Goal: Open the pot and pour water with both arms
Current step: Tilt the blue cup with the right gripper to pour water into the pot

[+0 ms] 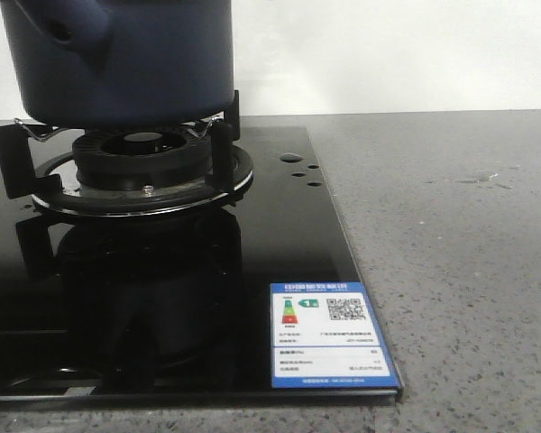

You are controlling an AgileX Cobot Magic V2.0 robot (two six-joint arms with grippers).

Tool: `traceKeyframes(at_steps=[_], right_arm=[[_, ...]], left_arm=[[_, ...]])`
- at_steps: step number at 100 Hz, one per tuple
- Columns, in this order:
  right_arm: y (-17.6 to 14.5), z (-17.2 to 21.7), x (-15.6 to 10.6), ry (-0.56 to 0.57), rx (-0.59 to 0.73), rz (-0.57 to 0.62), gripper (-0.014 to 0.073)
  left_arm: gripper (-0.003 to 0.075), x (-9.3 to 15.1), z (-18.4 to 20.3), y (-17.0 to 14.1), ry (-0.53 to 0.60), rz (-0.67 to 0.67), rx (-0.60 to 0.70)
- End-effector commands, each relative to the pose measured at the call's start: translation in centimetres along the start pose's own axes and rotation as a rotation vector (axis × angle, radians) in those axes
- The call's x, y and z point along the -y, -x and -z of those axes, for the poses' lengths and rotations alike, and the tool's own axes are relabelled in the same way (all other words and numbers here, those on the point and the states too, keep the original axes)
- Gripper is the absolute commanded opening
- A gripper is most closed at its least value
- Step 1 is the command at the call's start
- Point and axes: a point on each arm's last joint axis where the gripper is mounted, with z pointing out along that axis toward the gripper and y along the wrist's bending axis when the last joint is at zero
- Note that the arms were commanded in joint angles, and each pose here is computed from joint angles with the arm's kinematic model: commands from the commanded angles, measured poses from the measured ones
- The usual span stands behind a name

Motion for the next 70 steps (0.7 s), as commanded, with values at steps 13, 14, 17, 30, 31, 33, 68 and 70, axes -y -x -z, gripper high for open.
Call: traceKeyframes(at_steps=[13, 14, 17, 30, 31, 33, 68, 70], right_arm=[[2.8, 2.0, 0.8, -0.155, 0.058, 0.22, 0.0347], [2.8, 2.0, 0.7, -0.156, 0.059, 0.226, 0.0347], [2.9, 2.0, 0.6, -0.17, 0.053, 0.251, 0.0347], [3.0, 1.9, 0.4, -0.204, 0.041, 0.316, 0.0347], [3.0, 1.9, 0.4, -0.207, 0.041, 0.32, 0.0347], [3.1, 1.9, 0.4, -0.209, 0.042, 0.325, 0.0347], [3.3, 2.1, 1.2, -0.315, 0.029, 0.471, 0.0347], [3.3, 2.1, 1.2, -0.316, 0.027, 0.482, 0.0347]], left_arm=[[0.0358, -0.3, 0.8, 2.8, 0.037, -0.005, 0.157], [0.0358, -0.3, 0.8, 2.8, 0.037, -0.005, 0.157], [0.0358, -0.3, 0.8, 2.8, 0.037, -0.005, 0.157], [0.0358, -0.3, 0.8, 2.8, 0.037, -0.005, 0.157], [0.0358, -0.3, 0.8, 2.8, 0.037, -0.005, 0.157], [0.0358, -0.3, 0.8, 2.8, 0.037, -0.005, 0.157], [0.0358, -0.3, 0.8, 2.8, 0.037, -0.005, 0.157], [0.0358, -0.3, 0.8, 2.8, 0.037, -0.005, 0.157]])
